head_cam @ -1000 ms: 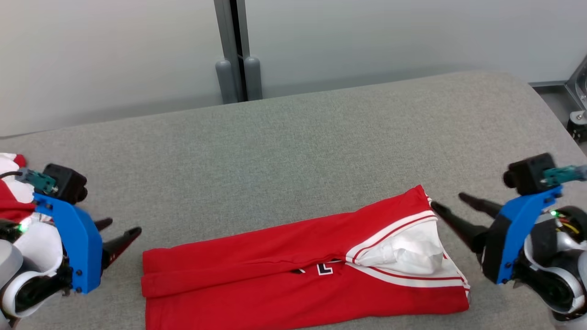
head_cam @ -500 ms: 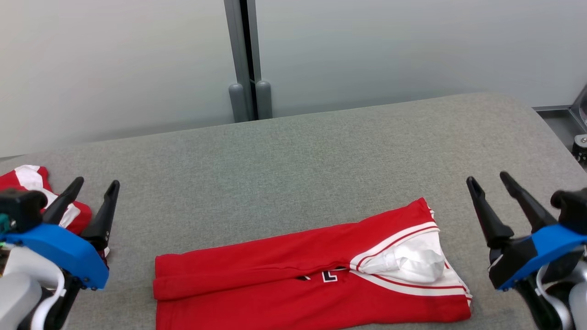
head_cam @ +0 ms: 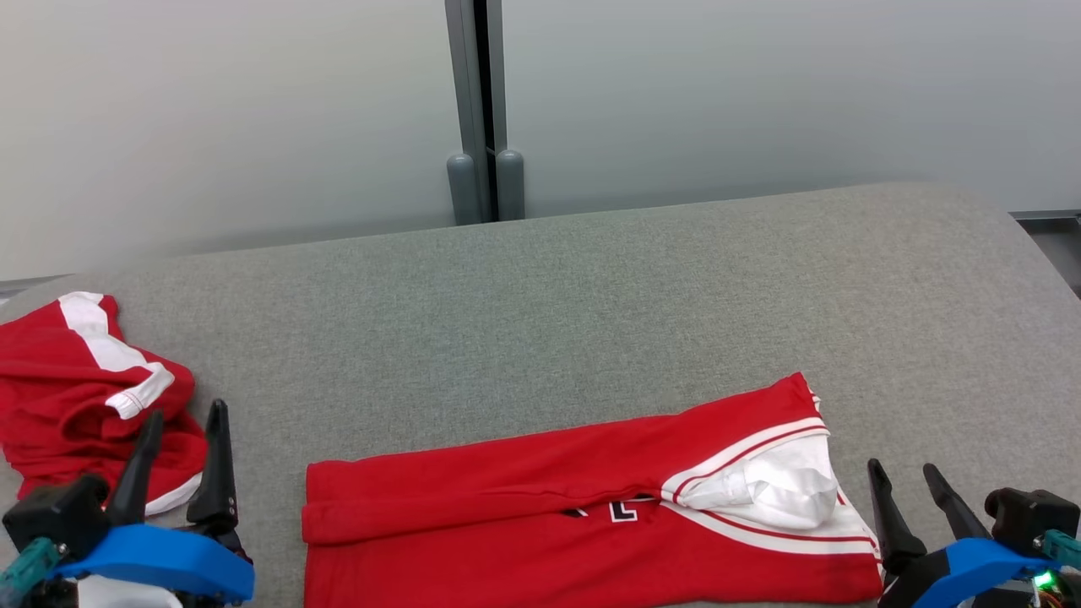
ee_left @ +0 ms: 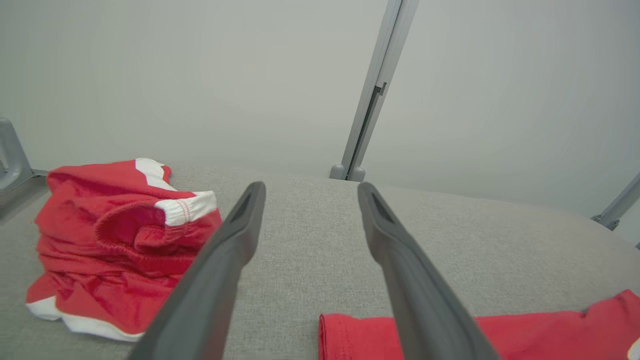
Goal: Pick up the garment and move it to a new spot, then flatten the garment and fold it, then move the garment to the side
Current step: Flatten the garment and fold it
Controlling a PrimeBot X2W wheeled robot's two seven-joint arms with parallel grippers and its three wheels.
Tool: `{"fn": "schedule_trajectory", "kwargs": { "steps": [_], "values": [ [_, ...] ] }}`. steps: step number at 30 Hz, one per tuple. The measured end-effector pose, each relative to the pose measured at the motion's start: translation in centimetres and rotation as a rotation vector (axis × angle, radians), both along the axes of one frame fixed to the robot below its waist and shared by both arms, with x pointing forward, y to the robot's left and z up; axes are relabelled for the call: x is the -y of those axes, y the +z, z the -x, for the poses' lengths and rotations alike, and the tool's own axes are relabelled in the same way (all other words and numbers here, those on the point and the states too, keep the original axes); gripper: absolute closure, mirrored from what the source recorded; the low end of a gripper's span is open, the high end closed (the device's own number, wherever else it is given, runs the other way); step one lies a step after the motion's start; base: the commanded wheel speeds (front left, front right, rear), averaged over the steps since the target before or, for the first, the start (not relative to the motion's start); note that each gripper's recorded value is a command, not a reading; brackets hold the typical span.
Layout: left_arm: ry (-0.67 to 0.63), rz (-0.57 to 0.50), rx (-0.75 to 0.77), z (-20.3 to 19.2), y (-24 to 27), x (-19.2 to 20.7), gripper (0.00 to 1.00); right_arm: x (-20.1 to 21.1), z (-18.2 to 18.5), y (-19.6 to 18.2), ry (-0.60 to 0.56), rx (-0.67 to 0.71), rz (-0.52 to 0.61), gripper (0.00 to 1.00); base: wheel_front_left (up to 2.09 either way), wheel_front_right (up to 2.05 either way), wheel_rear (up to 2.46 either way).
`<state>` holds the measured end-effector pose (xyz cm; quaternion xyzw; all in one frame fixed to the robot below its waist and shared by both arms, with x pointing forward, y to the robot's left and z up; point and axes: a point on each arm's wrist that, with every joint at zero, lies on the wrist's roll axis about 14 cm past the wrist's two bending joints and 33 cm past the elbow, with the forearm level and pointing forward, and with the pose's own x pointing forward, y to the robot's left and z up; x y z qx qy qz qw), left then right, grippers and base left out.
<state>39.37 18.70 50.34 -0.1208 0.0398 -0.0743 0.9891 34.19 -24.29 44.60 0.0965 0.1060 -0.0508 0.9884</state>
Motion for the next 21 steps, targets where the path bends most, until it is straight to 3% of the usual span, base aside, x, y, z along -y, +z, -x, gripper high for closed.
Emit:
{"fn": "schedule_trajectory", "kwargs": {
  "steps": [9, 21],
  "values": [
    [-0.005, 0.019, -0.017, 1.5, -2.3, 0.5, 0.00, -1.5, -1.6, -3.3, 0.045, -0.139, -0.061, 0.00, 0.00, 0.00, 0.00],
    [0.012, 0.017, -0.050, 1.5, -4.1, -0.4, 0.00, -3.1, -2.5, -8.4, 0.104, -0.437, -0.108, 0.00, 0.00, 0.00, 0.00]
  ]
}}
